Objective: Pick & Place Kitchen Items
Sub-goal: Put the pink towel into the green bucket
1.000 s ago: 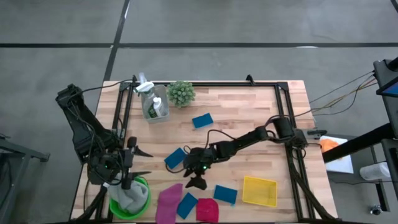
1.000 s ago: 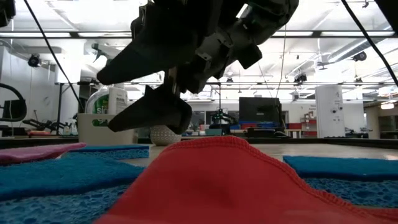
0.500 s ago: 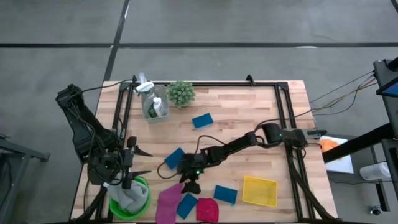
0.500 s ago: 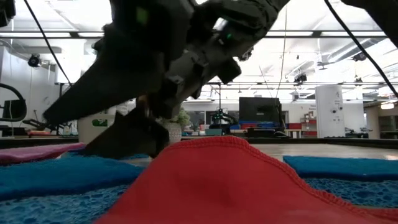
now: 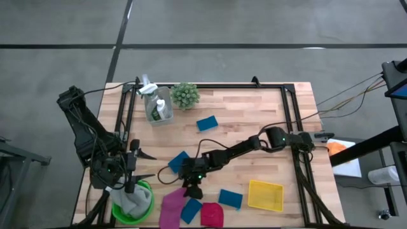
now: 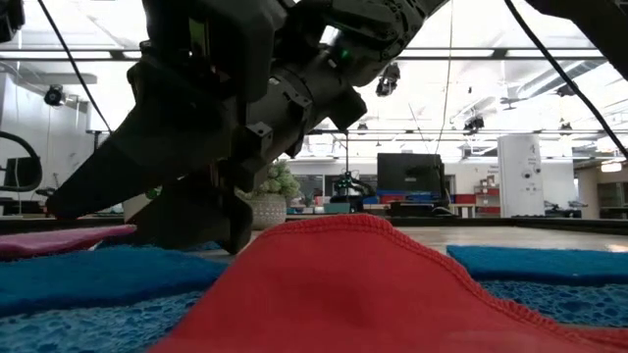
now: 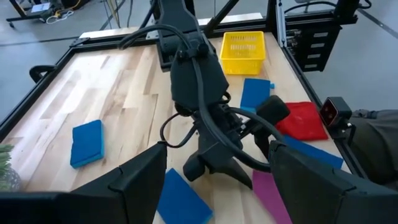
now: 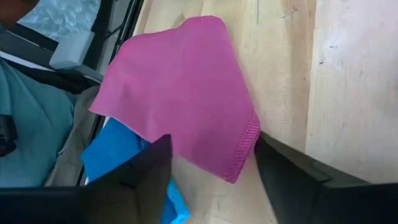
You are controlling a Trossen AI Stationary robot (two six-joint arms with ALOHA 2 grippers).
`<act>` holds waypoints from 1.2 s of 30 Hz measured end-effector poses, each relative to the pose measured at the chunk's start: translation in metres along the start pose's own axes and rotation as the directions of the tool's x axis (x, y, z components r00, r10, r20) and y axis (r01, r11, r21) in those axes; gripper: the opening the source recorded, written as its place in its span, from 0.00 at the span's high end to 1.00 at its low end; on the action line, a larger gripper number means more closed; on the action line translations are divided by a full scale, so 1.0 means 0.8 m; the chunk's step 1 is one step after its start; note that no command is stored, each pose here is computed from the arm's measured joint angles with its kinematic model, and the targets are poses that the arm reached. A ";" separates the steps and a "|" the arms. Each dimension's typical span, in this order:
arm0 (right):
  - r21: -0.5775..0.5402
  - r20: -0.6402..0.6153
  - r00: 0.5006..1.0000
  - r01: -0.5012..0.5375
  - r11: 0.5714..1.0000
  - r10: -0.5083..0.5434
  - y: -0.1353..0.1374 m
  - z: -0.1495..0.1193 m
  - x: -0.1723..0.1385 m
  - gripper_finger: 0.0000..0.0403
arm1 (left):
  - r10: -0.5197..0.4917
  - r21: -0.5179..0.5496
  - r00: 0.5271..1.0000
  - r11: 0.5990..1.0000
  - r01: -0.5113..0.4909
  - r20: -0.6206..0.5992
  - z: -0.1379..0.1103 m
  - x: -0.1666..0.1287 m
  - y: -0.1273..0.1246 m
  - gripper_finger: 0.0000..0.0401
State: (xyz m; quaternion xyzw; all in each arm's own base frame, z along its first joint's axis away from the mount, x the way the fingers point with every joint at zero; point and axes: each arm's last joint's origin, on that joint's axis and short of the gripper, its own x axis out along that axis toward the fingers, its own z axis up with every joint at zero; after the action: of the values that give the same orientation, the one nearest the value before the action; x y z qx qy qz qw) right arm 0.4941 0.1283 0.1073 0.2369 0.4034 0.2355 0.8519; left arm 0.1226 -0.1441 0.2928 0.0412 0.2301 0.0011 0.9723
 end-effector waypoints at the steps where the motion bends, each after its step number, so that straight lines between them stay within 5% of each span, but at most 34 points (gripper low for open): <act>1: -0.003 -0.001 1.000 -0.001 1.000 0.001 0.001 0.000 0.000 0.49 | 0.001 0.000 1.000 1.000 -0.001 0.001 0.000 0.000 0.000 0.30; 11: -0.097 -0.002 1.000 -0.013 0.995 0.013 0.011 -0.002 0.003 0.91 | 0.011 0.001 1.000 1.000 -0.011 0.006 0.000 0.000 0.000 0.30; 20: -0.253 0.114 0.993 0.072 0.965 -0.044 0.033 0.020 -0.016 0.96 | 0.011 0.002 1.000 1.000 -0.011 0.006 0.000 0.000 0.000 0.30; 30: -0.456 0.325 0.919 0.357 0.815 -0.221 0.132 0.055 -0.099 0.96 | 0.009 -0.003 1.000 1.000 -0.009 0.008 0.001 0.000 0.000 0.30; 36: -0.400 0.463 0.759 0.639 0.657 -0.457 0.176 0.061 -0.160 0.96 | -0.004 -0.034 0.999 0.999 0.005 0.032 0.005 0.000 -0.002 0.30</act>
State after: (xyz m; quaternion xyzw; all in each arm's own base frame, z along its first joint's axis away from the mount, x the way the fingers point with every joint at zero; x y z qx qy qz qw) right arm 0.4318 0.1512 0.2920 -0.1106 0.2291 0.0240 0.9668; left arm 0.1240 -0.1459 0.2959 0.0241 0.2146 0.0023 0.9764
